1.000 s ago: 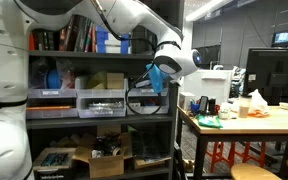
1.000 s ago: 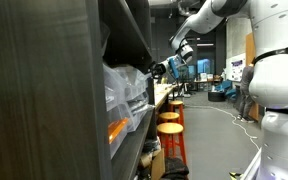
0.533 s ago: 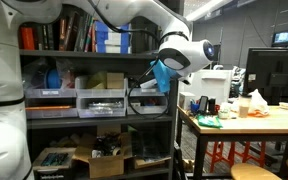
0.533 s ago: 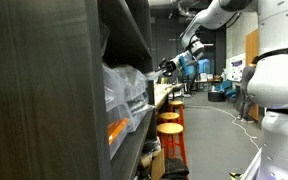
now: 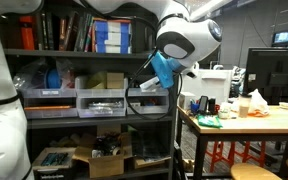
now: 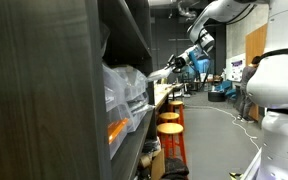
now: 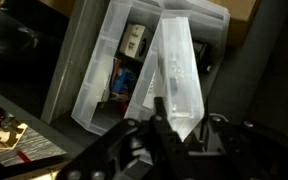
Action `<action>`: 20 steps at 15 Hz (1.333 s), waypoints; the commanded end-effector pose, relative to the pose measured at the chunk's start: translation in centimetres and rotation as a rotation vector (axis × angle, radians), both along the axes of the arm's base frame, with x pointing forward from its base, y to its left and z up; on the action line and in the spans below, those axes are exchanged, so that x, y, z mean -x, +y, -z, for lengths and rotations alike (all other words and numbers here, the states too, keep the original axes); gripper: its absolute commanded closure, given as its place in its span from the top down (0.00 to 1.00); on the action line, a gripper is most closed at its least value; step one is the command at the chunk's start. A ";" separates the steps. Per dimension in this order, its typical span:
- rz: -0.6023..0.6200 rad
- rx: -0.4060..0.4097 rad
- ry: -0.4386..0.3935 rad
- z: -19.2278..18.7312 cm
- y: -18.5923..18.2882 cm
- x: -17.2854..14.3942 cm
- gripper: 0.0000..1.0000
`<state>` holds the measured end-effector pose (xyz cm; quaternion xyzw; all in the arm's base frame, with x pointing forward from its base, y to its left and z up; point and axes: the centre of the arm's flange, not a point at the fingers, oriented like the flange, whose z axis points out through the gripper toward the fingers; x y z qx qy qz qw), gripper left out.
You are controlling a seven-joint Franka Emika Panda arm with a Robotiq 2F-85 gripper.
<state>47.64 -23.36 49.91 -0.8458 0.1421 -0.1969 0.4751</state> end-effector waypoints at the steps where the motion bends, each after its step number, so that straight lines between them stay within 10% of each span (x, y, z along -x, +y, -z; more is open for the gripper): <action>1: -0.015 0.052 0.028 -2.1 0.6 4.3 0.07; 8: -0.016 0.165 0.122 -3.7 -0.2 8.8 0.07; 20: -0.129 0.069 0.083 -10.5 -4.4 14.5 0.07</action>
